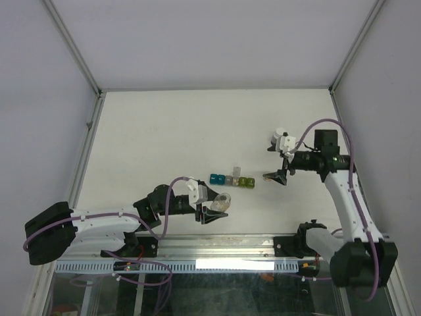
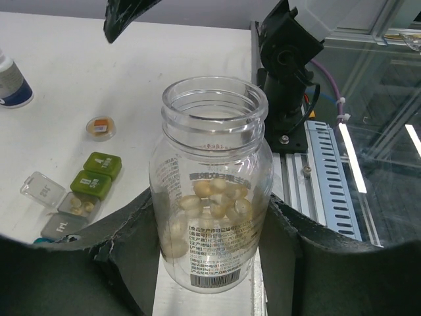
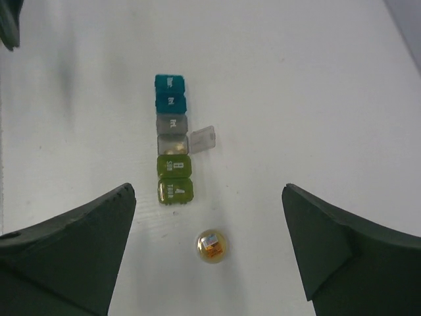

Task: Sort the pills into containers

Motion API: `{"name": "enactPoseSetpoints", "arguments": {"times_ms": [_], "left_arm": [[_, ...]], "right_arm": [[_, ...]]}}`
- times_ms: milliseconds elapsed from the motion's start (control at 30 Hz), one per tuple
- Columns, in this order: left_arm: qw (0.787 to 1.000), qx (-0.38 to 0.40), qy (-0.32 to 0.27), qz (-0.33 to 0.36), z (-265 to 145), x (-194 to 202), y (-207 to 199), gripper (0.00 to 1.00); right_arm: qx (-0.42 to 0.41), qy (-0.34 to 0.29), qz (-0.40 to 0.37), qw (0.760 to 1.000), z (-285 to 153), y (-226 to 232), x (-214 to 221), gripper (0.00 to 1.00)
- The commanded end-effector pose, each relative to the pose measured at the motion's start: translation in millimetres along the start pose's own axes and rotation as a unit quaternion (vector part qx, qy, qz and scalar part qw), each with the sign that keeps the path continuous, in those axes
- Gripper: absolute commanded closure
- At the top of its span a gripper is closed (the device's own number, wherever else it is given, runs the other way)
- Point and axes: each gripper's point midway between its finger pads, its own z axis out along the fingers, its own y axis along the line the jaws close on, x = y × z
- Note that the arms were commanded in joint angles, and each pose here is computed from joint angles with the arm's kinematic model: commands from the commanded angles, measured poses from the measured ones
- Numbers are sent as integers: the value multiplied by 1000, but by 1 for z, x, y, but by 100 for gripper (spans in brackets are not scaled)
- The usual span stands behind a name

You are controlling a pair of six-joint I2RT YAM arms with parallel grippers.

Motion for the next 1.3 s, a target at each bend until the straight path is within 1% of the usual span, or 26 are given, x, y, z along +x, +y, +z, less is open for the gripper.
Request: {"name": "enactPoseSetpoints", "arguments": {"times_ms": [0,67,133,200,533,767,867,967,1100,1267], "left_arm": [[1000,15,-18,-14,3,-5,-6,100],[1000,11,-3,-23,6,3,-4,100],[1000,4,14,-27,10,11,0,100],[999,-8,30,-30,13,20,6,100],[995,-61,61,-43,9,48,23,100],[994,-80,72,-30,8,48,32,100],[993,-89,68,-27,6,48,34,100],[993,-93,69,-28,5,49,35,100],[993,-94,72,-30,6,50,36,100],[993,-89,75,-33,7,52,34,100]], "right_arm": [[-122,51,-83,988,6,12,41,8],[-161,90,-54,981,2,14,59,15],[-196,119,-33,973,-1,13,74,20],[-217,138,-29,966,0,11,90,20],[-198,198,-77,957,14,-16,151,19],[-198,217,-77,953,26,-28,174,20],[-207,228,-82,948,31,-24,181,21],[-222,248,-89,939,34,-16,187,24],[-220,263,-99,934,34,-14,191,28],[-228,282,-97,927,34,-9,196,36]]}}
